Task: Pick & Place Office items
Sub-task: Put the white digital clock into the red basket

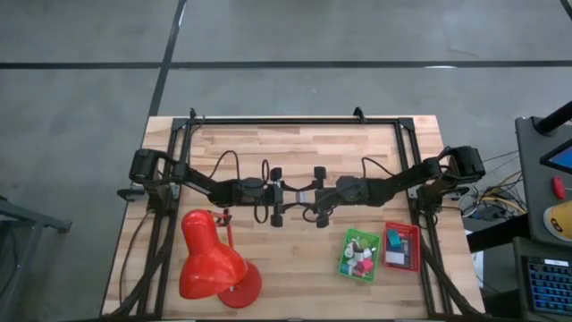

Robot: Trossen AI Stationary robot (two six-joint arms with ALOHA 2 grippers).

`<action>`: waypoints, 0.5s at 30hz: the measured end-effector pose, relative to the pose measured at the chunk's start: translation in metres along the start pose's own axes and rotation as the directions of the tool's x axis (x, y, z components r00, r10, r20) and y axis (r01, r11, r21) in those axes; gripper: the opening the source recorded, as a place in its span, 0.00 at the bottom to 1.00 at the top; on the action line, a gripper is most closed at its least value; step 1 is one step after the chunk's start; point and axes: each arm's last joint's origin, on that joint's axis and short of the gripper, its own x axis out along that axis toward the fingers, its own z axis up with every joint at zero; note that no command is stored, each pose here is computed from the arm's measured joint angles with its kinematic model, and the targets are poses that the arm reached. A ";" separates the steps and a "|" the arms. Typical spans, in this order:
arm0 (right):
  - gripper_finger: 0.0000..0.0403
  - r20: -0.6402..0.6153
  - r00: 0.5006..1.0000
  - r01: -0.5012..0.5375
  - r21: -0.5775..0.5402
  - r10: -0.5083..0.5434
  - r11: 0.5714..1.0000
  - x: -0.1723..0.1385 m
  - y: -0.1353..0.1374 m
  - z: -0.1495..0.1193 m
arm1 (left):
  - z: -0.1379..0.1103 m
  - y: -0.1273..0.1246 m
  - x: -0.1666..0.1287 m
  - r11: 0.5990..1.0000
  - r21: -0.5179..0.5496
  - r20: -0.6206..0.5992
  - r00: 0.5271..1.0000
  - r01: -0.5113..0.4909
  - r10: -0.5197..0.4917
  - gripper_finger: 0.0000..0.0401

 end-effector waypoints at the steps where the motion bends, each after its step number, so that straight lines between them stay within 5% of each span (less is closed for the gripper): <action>1: 0.41 -0.001 1.000 0.000 0.000 0.000 1.000 0.000 0.000 0.000 | 0.000 0.000 0.000 1.000 0.001 -0.005 1.000 0.001 -0.001 0.45; 15: 0.40 -0.001 1.000 0.000 -0.003 0.000 1.000 0.000 0.000 0.000 | -0.001 0.000 0.000 1.000 0.001 -0.015 1.000 0.001 -0.001 0.45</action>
